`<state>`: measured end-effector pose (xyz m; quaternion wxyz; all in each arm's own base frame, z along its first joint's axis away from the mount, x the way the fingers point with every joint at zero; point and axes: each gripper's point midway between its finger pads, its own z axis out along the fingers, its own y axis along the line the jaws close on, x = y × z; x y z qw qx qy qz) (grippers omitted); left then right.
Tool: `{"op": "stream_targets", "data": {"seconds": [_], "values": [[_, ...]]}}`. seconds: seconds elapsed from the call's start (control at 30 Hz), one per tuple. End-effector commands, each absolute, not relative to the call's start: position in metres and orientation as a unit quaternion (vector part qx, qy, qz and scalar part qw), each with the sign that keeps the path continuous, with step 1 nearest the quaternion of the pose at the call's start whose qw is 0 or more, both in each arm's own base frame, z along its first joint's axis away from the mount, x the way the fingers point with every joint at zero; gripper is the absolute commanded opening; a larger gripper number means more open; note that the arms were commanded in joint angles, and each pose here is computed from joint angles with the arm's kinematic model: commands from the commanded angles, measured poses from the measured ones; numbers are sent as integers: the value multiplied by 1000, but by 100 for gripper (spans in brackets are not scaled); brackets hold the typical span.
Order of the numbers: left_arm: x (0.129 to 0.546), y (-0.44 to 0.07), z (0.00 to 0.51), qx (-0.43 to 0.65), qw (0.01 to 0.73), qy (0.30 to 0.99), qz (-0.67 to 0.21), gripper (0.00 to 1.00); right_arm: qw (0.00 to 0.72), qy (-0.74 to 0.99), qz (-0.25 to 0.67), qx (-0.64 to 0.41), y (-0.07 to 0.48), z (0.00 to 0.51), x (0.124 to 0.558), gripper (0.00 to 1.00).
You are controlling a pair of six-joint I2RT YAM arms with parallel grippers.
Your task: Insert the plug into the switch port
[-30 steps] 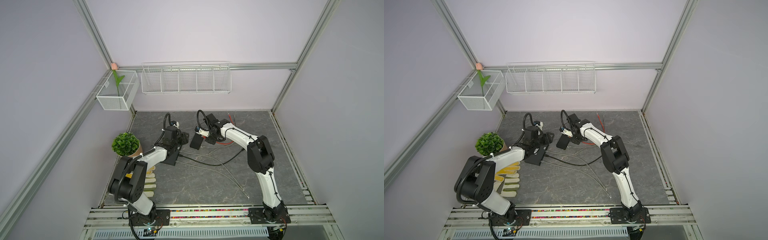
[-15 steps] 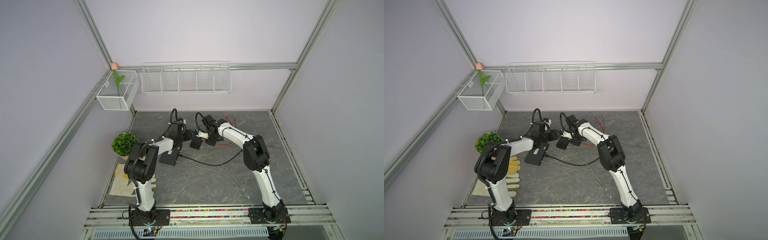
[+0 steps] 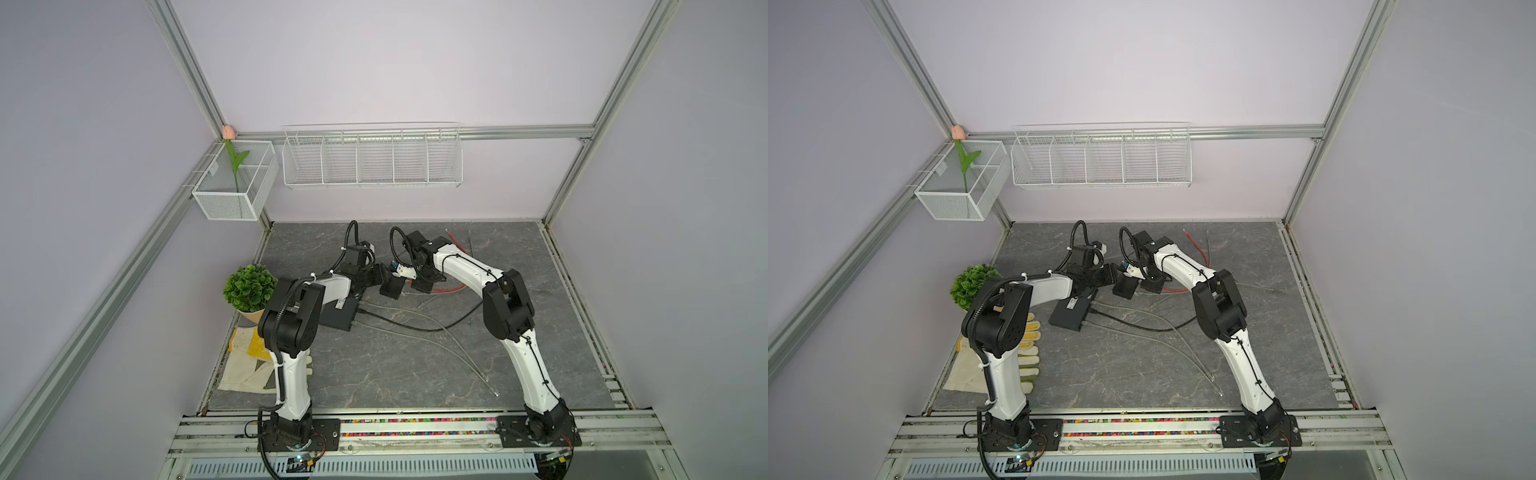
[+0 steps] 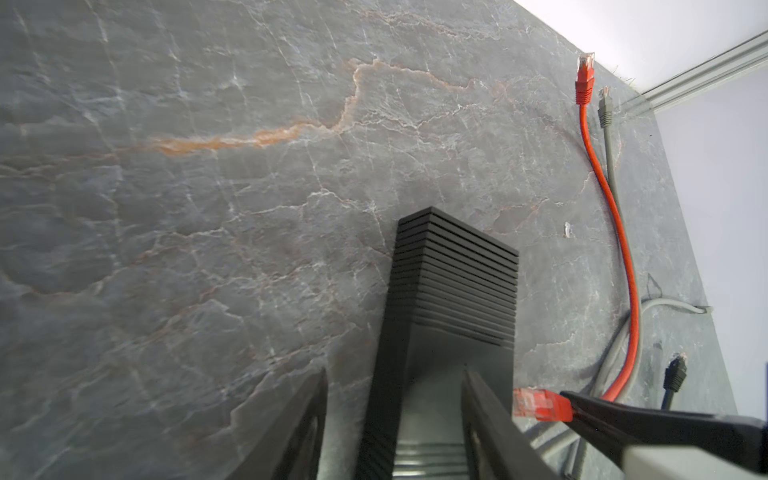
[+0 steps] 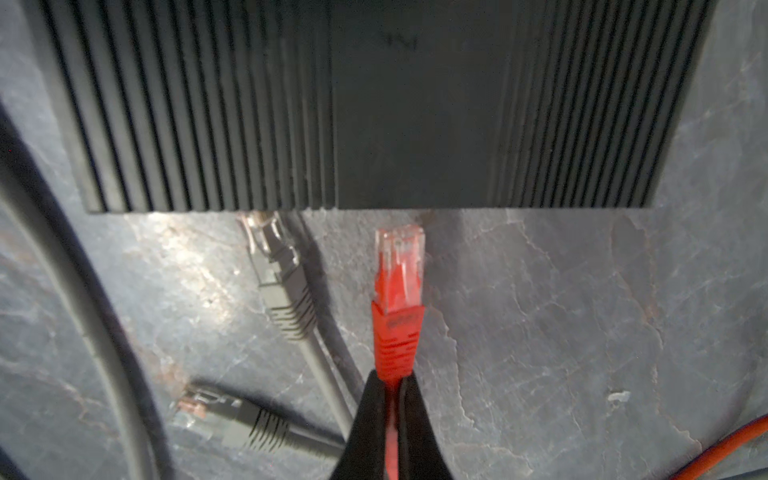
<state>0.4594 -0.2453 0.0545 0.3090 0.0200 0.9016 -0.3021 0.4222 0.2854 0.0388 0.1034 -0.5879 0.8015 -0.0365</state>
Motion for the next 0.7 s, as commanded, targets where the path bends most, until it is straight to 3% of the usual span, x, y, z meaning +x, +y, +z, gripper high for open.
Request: {"op": "stream_targets", "data": {"seconds": [0.0,0.67], "values": [[466,-250,59,22,308,898,-312,52,84,796,-37,-598,284,34,416,7],[463,-261,52,32,299,898,-320,48,70,795,-19,-603,293,28,410,7]]}}
